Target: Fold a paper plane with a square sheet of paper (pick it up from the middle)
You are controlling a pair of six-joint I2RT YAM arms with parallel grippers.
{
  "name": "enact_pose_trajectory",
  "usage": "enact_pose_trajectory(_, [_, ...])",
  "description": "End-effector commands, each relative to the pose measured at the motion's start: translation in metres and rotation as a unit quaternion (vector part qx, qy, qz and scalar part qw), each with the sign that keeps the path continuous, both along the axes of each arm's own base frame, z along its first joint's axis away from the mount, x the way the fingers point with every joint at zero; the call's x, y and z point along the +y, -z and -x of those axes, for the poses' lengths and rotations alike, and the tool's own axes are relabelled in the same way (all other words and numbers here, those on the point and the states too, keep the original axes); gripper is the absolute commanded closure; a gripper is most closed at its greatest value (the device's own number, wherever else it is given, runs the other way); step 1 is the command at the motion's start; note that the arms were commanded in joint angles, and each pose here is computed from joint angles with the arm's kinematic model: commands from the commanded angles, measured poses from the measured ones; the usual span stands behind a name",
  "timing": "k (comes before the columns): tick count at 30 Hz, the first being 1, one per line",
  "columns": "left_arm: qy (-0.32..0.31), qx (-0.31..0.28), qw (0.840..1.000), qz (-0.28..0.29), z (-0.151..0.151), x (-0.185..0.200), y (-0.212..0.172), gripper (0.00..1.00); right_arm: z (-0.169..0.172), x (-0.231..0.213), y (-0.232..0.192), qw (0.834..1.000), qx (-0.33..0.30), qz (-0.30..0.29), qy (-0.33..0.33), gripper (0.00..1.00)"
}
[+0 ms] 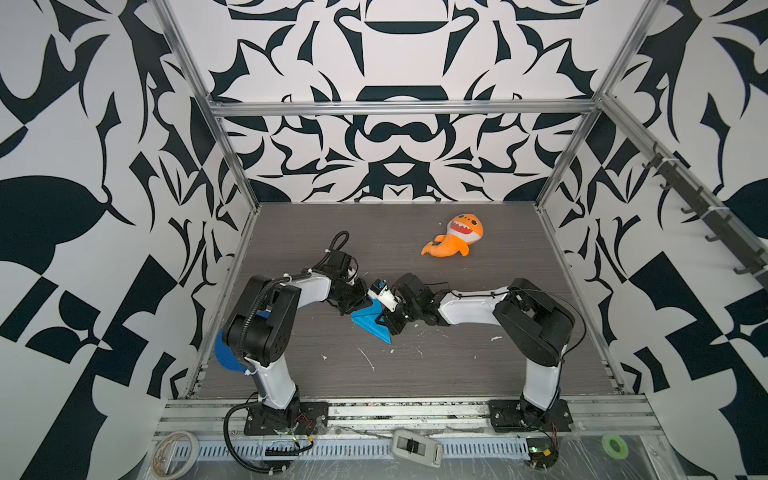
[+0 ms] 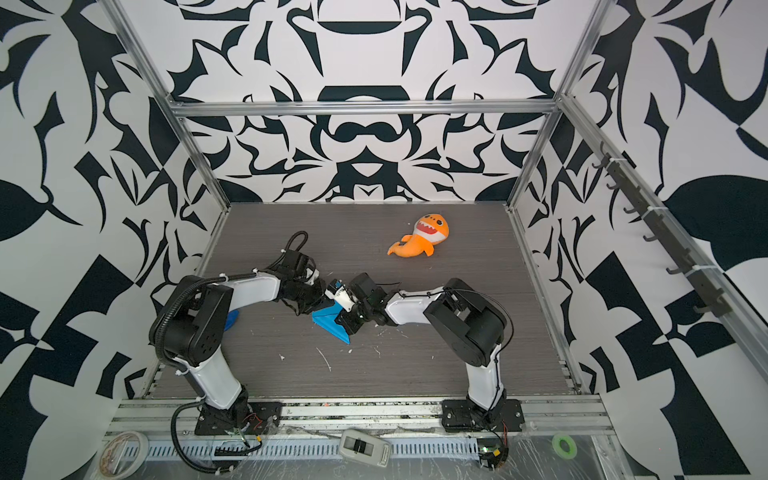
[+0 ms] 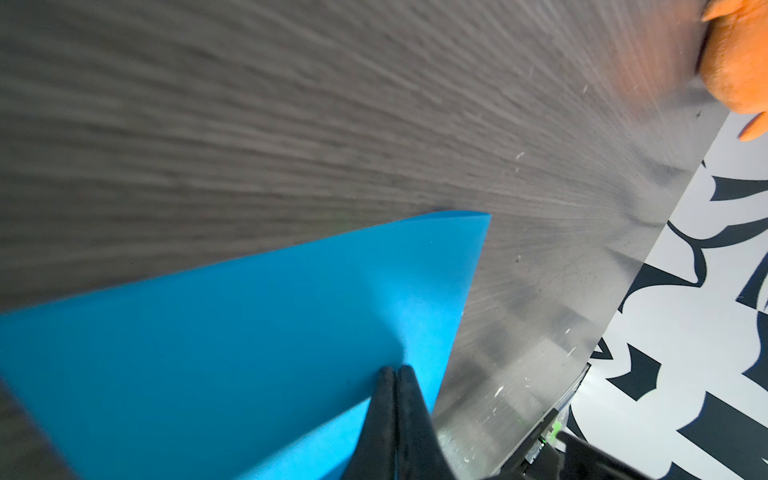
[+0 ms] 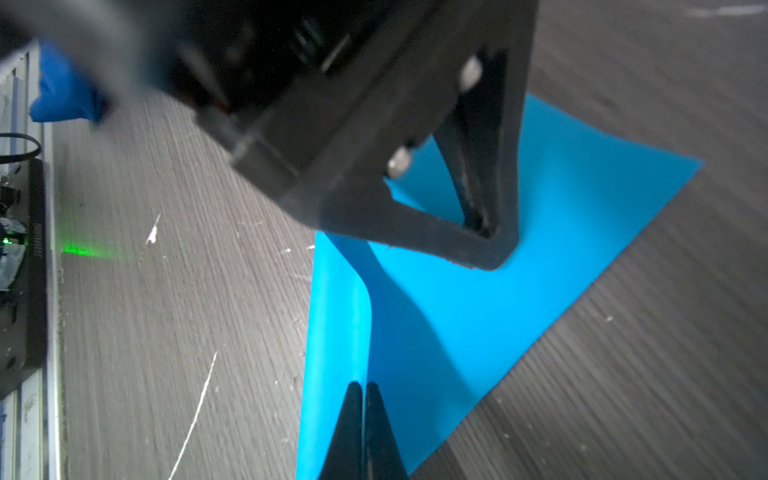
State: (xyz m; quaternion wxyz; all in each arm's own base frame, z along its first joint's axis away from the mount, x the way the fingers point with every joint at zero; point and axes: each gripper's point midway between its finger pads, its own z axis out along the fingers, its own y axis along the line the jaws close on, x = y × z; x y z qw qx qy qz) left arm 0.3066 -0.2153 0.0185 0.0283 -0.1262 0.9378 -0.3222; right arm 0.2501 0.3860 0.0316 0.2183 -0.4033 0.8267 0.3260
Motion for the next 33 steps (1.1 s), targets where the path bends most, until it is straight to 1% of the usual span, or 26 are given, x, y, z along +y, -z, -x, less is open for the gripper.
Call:
enact_pose_trajectory(1, [-0.002, 0.050, 0.997, -0.053, 0.020, 0.015, 0.031, 0.94, -0.005, 0.007, -0.012, 1.000, -0.002, -0.010, 0.004, 1.00])
enact_pose_trajectory(7, [-0.001, 0.051, 0.997, -0.051, 0.021, 0.014, 0.032, 0.94, -0.005, 0.008, -0.010, 1.000, 0.001, -0.007, 0.000, 1.00])
enact_pose_trajectory(14, [-0.004, 0.050, 0.997, -0.052, 0.021, 0.015, 0.033, 0.94, 0.002, 0.014, -0.012, 0.999, 0.017, -0.023, -0.019, 1.00])
enact_pose_trajectory(25, [-0.009, 0.050, 0.997, -0.051, 0.023, 0.016, 0.035, 0.94, -0.005, 0.015, -0.011, 1.000, 0.011, -0.021, -0.006, 1.00])
enact_pose_trajectory(29, [-0.009, 0.050, 0.997, -0.051, 0.023, 0.016, 0.036, 0.96, -0.004, 0.016, -0.014, 0.999, 0.011, -0.028, -0.014, 1.00])
enact_pose_trajectory(33, [-0.007, 0.048, 0.998, -0.038, 0.023, 0.013, 0.033, 0.98, -0.003, 0.017, -0.017, 0.999, 0.007, -0.035, -0.016, 1.00])
